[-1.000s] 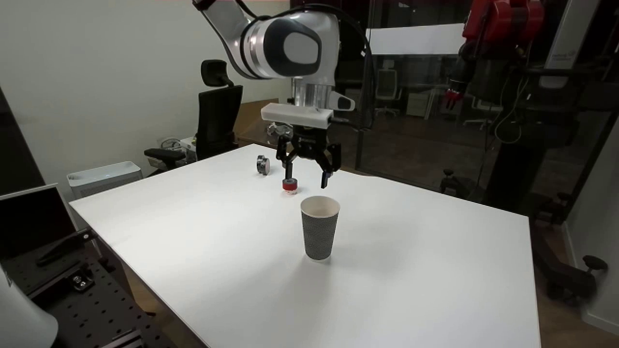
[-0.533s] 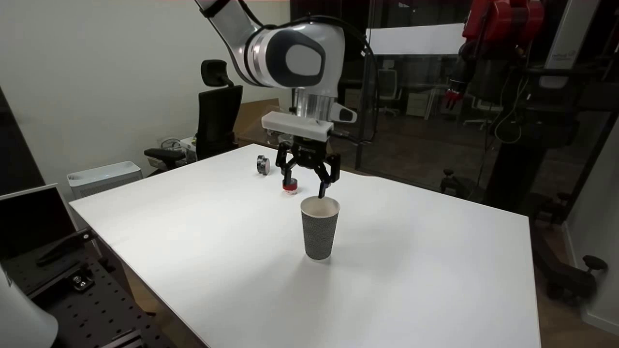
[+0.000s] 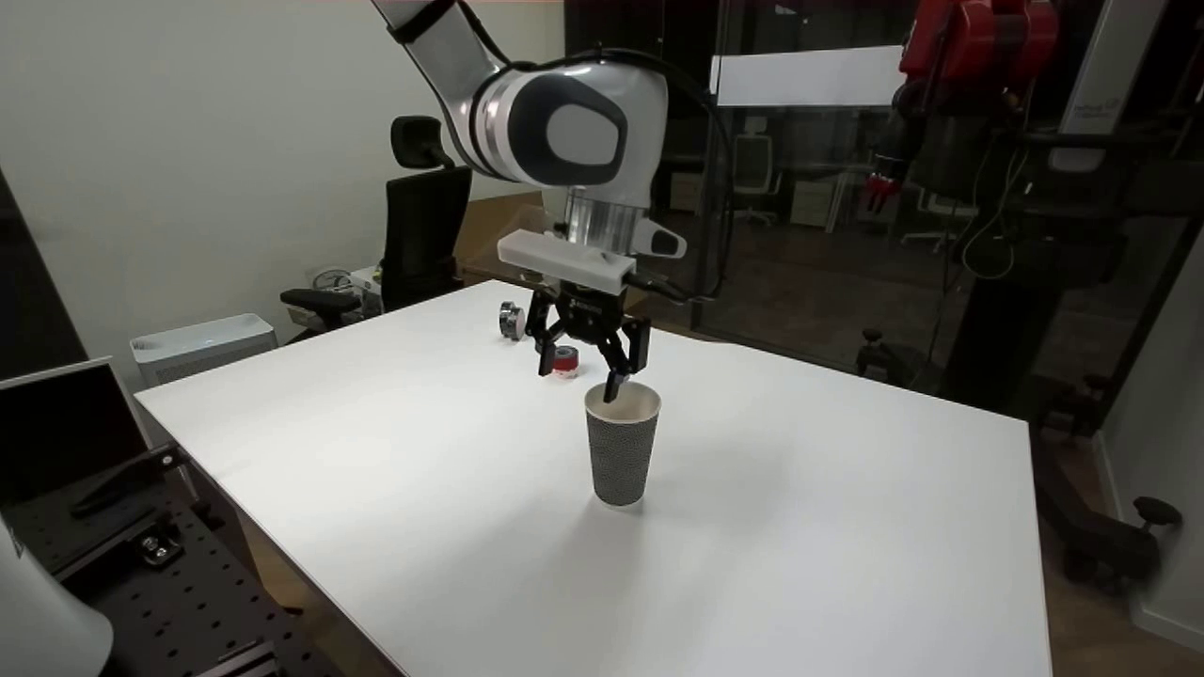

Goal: Move the grey cup backwards

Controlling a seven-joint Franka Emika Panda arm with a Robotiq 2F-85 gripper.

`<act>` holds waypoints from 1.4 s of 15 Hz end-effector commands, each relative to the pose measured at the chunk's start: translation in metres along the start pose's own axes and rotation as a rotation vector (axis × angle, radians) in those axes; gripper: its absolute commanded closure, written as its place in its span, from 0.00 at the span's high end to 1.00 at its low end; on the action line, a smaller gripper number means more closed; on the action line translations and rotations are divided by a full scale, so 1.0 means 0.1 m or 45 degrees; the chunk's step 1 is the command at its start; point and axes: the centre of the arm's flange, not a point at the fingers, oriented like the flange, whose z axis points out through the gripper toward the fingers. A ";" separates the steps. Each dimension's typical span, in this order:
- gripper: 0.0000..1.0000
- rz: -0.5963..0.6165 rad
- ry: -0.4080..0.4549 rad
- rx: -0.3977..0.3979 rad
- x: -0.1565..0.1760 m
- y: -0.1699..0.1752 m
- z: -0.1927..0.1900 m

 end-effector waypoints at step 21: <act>0.01 -0.002 0.007 0.001 0.29 0.12 -0.33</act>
